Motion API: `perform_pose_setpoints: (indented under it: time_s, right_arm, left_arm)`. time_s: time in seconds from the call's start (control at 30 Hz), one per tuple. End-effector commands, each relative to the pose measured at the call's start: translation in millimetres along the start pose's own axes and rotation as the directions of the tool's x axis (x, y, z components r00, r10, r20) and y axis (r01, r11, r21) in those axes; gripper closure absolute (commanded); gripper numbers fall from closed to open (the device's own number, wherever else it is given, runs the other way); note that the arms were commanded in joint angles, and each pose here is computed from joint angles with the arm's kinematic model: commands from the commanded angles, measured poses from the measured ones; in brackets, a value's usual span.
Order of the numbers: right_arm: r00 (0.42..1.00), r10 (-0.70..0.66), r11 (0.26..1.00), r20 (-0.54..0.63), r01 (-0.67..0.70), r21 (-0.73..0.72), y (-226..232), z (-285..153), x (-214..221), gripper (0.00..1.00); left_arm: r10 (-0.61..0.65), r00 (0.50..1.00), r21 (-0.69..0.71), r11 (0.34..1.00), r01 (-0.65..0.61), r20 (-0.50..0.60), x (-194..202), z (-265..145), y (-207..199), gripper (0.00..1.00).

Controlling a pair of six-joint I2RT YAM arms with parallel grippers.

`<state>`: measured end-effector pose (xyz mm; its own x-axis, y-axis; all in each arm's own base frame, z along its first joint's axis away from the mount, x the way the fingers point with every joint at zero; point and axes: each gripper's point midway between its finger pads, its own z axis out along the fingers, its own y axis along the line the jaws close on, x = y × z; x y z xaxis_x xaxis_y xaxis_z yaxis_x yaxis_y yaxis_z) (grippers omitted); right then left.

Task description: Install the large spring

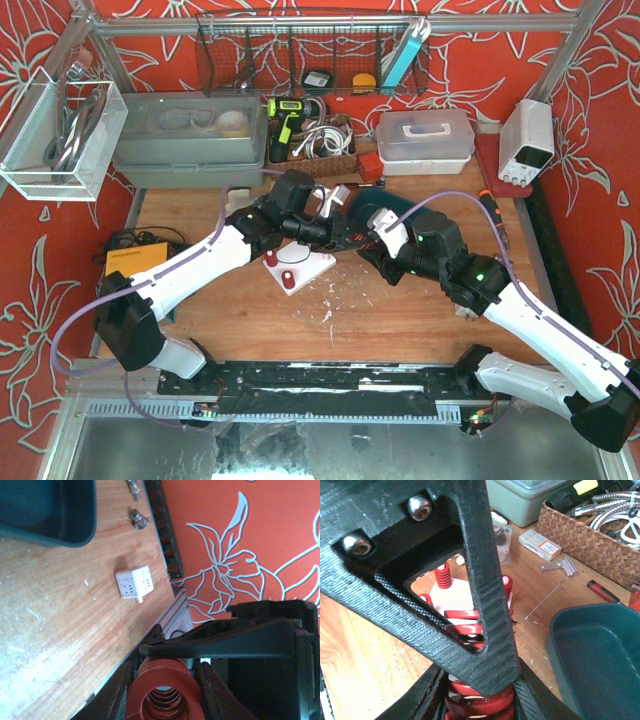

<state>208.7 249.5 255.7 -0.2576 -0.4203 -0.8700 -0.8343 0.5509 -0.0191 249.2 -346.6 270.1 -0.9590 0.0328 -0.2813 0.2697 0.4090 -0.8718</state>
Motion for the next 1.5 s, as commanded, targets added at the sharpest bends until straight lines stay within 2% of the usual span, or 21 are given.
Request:
perform_pose_setpoints:
  time_s: [0.0, 0.03, 0.1, 0.17, 0.3, 0.4, 0.5, 0.63, 0.7, 0.8, 1.1, 1.47]
  right_arm:
    - [1.0, -0.005, 1.0, 0.011, 0.005, 0.003, 1, 3, 2, 1.0]
    - [1.0, 0.001, 1.0, 0.001, -0.001, 0.009, 0, 4, 5, 0.98]
    - [1.0, 0.023, 0.999, -0.014, -0.022, 0.033, -3, 2, 10, 0.82]
    - [0.998, 0.058, 0.995, -0.029, -0.056, 0.08, -10, -3, 16, 0.63]
    - [0.974, 0.201, 0.962, -0.102, -0.177, 0.208, -26, -15, 46, 0.35]
    - [0.938, 0.313, 0.928, -0.147, -0.27, 0.257, -27, -26, 65, 0.25]
    - [0.908, 0.38, 0.9, -0.177, -0.319, 0.297, -27, -38, 80, 0.15]
    - [0.893, 0.402, 0.879, -0.204, -0.314, 0.358, -32, -53, 96, 0.04]
    - [0.891, 0.403, 0.872, -0.211, -0.304, 0.383, -34, -60, 99, 0.01]
    - [0.886, 0.407, 0.864, -0.224, -0.293, 0.41, -37, -67, 103, 0.01]
    - [0.888, 0.418, 0.849, -0.191, -0.307, 0.431, -42, -70, 99, 0.01]
    - [0.892, 0.401, 0.858, -0.208, -0.286, 0.426, -42, -66, 101, 0.01]
  left_arm:
    - [0.039, 0.999, 0.063, 0.997, -0.038, -0.01, -2, -1, -21, 0.88]
    - [0.034, 0.999, 0.055, 0.998, -0.033, -0.01, -3, -1, -19, 0.91]
    - [0.033, 0.999, 0.036, 0.999, -0.033, -0.002, -5, -1, -13, 0.99]
    - [0.037, 0.999, 0.007, 0.999, -0.037, 0.018, -10, -3, -5, 1.0]
    - [0.097, 0.992, -0.121, 0.989, -0.087, 0.084, -26, -8, 19, 1.0]
    - [0.175, 0.977, -0.316, 0.94, -0.13, 0.119, -42, -15, 49, 1.0]
    - [0.259, 0.957, -0.507, 0.847, -0.16, 0.132, -55, -28, 81, 1.0]
    - [0.33, 0.936, -0.664, 0.728, -0.169, 0.123, -65, -39, 117, 1.0]
    - [0.351, 0.931, -0.735, 0.658, -0.166, 0.104, -68, -43, 136, 1.0]
    - [0.352, 0.933, -0.777, 0.607, -0.169, 0.073, -67, -41, 155, 1.0]
    - [0.329, 0.944, -0.797, 0.573, -0.191, 0.011, -55, -18, 181, 1.0]
    - [0.295, 0.955, -0.797, 0.572, -0.195, -0.021, -38, -8, 194, 1.0]
